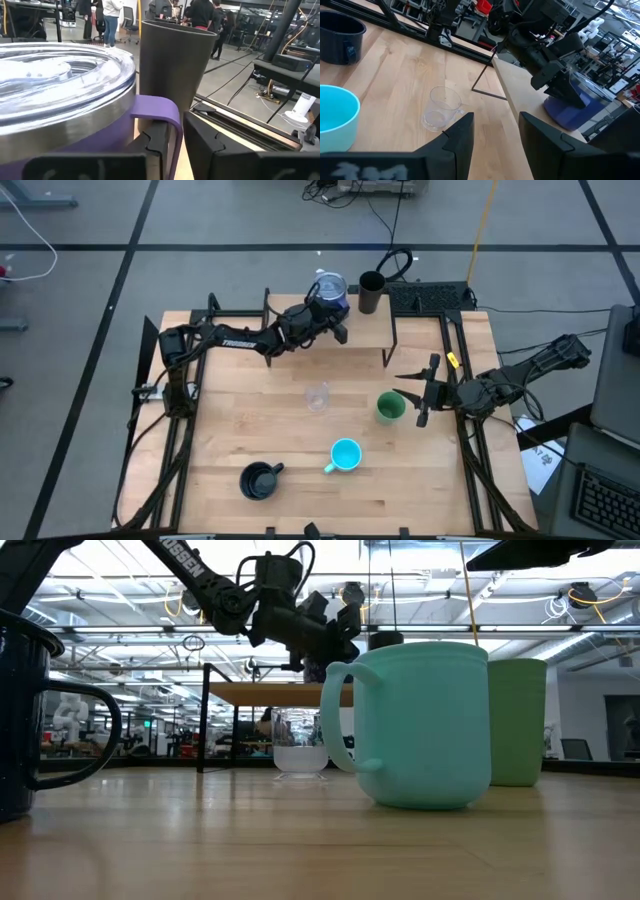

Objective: Stack small to large cups/mugs on shelf
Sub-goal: Put the blue mug on the shelf

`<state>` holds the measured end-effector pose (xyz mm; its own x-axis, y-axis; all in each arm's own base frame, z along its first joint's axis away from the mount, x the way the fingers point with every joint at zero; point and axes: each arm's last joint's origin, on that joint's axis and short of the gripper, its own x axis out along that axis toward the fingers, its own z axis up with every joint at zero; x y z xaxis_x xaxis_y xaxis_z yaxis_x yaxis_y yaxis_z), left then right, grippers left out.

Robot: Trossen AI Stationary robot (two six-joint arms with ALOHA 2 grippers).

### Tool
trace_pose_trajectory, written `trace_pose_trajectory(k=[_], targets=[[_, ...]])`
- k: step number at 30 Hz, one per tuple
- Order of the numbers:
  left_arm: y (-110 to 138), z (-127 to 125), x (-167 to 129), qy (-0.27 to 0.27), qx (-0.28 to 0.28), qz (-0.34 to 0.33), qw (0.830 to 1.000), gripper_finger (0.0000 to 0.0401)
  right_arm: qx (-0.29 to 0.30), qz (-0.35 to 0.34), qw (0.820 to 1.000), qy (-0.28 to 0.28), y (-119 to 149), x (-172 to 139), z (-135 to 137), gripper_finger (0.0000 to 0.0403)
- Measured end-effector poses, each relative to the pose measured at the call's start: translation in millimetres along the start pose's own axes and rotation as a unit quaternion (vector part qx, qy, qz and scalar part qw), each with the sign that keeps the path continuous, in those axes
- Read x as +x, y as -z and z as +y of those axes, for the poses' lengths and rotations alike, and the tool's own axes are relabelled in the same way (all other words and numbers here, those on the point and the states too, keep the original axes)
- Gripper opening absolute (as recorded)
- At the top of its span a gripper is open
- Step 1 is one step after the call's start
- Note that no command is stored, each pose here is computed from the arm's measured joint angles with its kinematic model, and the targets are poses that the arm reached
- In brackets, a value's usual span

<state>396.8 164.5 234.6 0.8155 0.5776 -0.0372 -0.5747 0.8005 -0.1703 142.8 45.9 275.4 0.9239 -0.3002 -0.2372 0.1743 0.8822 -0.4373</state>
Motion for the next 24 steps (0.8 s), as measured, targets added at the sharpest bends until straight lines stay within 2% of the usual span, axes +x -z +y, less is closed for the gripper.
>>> trace_pose_trajectory(k=[16,24], targets=[[6.4,-5.1,-1.6,0.008,-0.012,0.029,0.999,0.0139,0.0,0.0,1.0,0.0,0.0,0.0,0.0,0.0148],[7.4,-9.5,-4.9,0.009,-0.008,0.049,0.999,0.0145,0.0,0.0,1.0,0.0,0.1,0.0,0.0,0.0148]])
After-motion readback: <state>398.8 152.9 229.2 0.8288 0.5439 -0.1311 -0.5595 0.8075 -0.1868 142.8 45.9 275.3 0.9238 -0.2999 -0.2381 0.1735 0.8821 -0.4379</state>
